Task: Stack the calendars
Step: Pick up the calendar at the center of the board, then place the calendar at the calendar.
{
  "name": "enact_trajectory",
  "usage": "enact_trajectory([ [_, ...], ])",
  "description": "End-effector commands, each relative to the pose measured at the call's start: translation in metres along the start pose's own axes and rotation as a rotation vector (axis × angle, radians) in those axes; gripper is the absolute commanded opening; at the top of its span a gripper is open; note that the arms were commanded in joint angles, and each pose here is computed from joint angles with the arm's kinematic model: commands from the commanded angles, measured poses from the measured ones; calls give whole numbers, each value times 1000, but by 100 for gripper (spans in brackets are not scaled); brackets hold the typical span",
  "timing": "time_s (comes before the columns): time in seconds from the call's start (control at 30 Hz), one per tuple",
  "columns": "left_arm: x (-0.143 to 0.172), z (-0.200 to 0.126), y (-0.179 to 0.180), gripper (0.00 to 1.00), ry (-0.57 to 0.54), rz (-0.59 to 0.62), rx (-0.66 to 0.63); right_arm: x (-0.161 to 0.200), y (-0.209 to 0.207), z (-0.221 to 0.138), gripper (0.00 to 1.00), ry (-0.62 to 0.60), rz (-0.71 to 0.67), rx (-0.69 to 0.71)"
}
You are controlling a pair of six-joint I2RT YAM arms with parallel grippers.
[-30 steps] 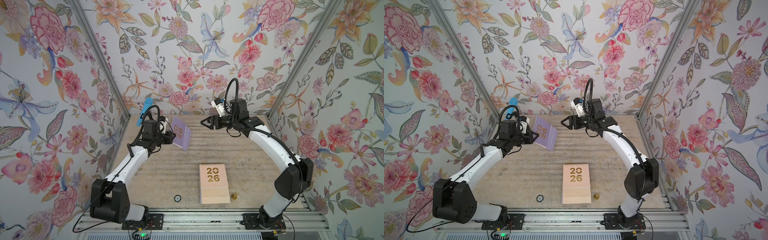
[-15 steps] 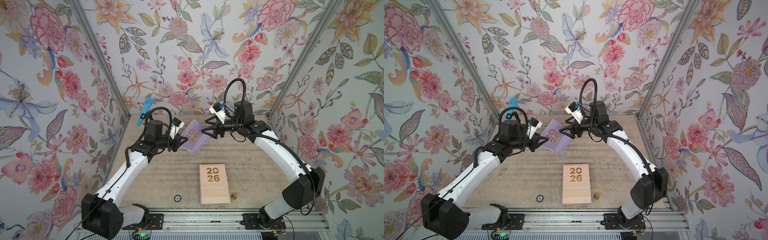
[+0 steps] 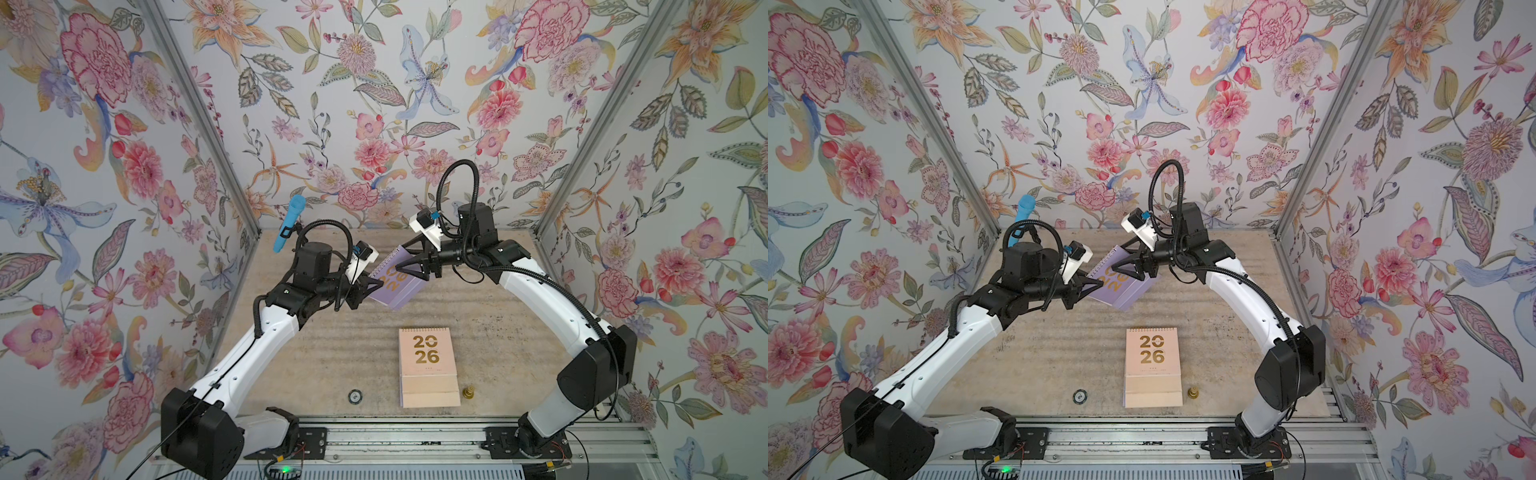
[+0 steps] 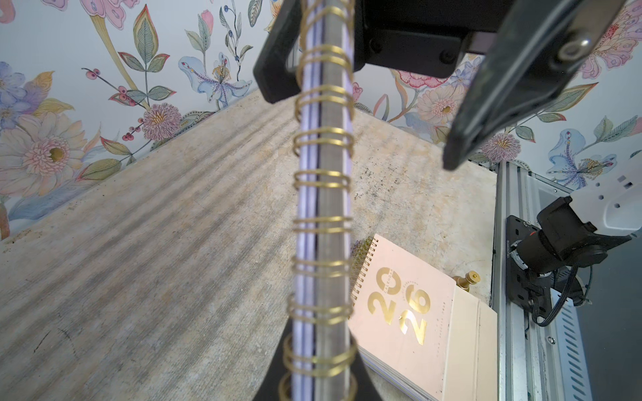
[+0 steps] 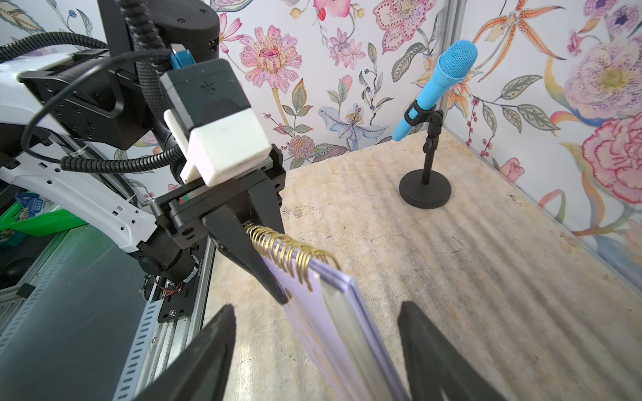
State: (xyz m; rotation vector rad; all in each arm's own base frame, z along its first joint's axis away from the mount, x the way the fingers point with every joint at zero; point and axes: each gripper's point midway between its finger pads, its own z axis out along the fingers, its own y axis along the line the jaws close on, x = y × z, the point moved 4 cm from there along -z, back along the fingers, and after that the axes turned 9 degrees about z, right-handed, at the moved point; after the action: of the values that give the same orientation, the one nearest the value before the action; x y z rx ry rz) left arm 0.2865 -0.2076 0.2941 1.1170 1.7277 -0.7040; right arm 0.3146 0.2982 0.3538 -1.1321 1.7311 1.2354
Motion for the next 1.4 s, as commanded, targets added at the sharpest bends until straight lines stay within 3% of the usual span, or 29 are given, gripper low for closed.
enact_trajectory([
  [0.0,-21,-8,-7,0,-96,89,6,-6,11,4,61,-10,-44,-67],
  [0.07,-22,-9,-8,0,-109,87,3,-5,12,5,50,-8,-40,-70],
  [0.17,-24,-11,-9,11,-123,90,-5,-5,13,4,31,-8,-32,-74],
  [0.27,-25,-13,-9,28,-131,96,-14,-4,14,3,13,-8,-29,-83],
  [0.37,-26,-14,-9,53,-134,101,-26,-5,15,1,0,-12,-29,-90],
  [0.43,-26,-16,-8,63,-136,105,-38,-4,15,-1,0,-13,-23,-91],
  [0.53,-25,-18,-5,70,-134,107,-77,-3,13,-4,0,-15,-7,-75],
  [0.7,-27,-23,3,75,-161,84,-159,2,5,-13,0,-36,64,0],
  [0.87,-31,-28,10,78,-191,36,-224,8,-8,-34,0,-151,223,95],
  [0.97,-31,-30,18,78,-197,-29,-282,13,-11,-51,0,-226,335,168],
  [1.1,-25,-33,34,81,-205,-201,-385,24,-6,-64,0,-267,471,226],
  [1.37,0,-20,32,77,-198,-435,-380,71,9,-91,0,-345,746,320],
])
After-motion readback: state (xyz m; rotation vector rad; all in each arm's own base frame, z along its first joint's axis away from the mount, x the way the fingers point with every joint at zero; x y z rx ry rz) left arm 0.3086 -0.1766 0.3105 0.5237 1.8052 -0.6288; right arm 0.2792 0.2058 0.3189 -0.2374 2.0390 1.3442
